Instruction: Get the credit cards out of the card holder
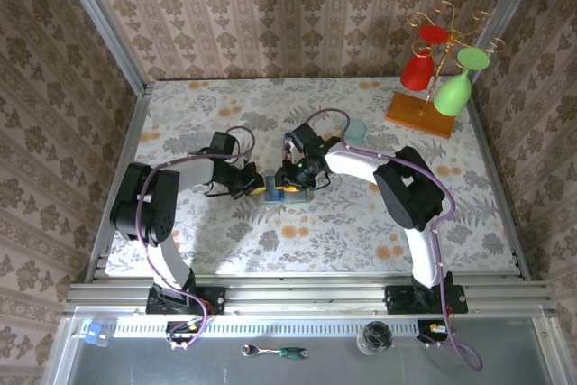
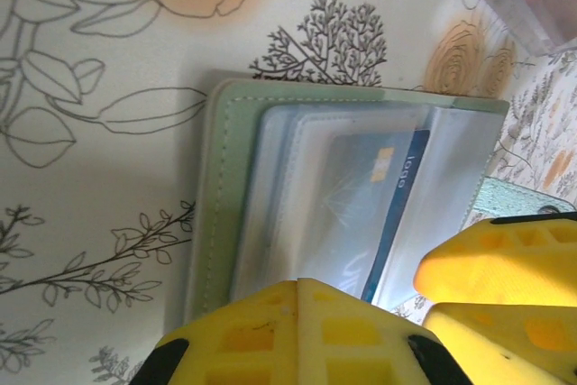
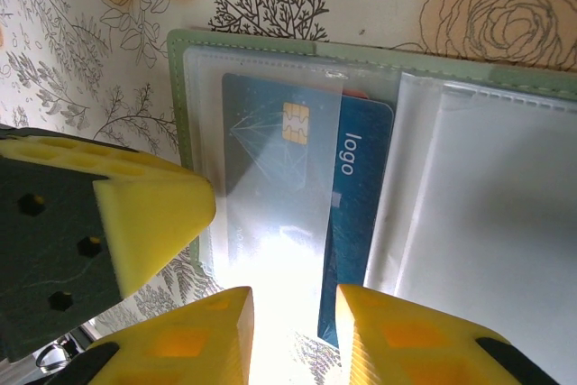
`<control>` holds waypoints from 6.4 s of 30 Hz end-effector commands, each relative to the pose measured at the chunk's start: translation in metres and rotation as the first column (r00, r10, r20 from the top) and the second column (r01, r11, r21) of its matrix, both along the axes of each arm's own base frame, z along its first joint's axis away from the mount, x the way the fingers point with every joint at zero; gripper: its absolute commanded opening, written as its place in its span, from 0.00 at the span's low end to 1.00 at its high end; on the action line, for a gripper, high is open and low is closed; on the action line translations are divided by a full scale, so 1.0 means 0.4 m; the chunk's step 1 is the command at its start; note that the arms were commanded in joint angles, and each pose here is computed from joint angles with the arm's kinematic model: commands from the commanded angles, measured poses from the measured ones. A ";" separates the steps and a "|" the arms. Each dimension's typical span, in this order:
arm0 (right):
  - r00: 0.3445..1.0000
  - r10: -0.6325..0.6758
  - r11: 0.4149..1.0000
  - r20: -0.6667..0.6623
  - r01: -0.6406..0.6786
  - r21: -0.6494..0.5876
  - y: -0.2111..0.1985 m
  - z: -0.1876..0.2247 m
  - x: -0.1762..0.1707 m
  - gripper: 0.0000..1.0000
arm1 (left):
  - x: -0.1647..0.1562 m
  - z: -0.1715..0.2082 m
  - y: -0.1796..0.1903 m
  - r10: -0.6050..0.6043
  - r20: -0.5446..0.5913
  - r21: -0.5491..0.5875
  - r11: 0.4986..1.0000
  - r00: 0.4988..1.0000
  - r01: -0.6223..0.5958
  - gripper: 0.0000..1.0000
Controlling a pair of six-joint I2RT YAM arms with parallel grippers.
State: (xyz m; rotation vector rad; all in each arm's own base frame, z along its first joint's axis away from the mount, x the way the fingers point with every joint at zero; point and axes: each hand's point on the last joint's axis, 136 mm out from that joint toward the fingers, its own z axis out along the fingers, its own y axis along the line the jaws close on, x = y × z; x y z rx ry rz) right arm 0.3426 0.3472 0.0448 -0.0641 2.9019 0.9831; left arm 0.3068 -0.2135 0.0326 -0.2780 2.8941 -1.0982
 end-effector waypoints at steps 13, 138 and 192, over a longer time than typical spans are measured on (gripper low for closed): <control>0.999 -0.019 0.999 -0.038 0.018 -0.030 -0.018 -0.034 -0.009 0.32 | -0.031 -0.043 0.022 -0.012 -0.056 0.043 0.999 0.998 0.014 0.01; 0.326 0.926 0.361 0.192 -0.609 -0.707 -0.245 0.253 0.182 0.00 | 0.030 0.100 0.053 0.054 0.087 0.027 0.998 0.995 -0.056 0.05; 0.576 0.683 0.695 0.450 -0.323 -0.642 -0.201 0.312 0.326 0.22 | -0.005 0.053 0.076 0.092 0.050 0.042 0.995 0.995 -0.094 0.06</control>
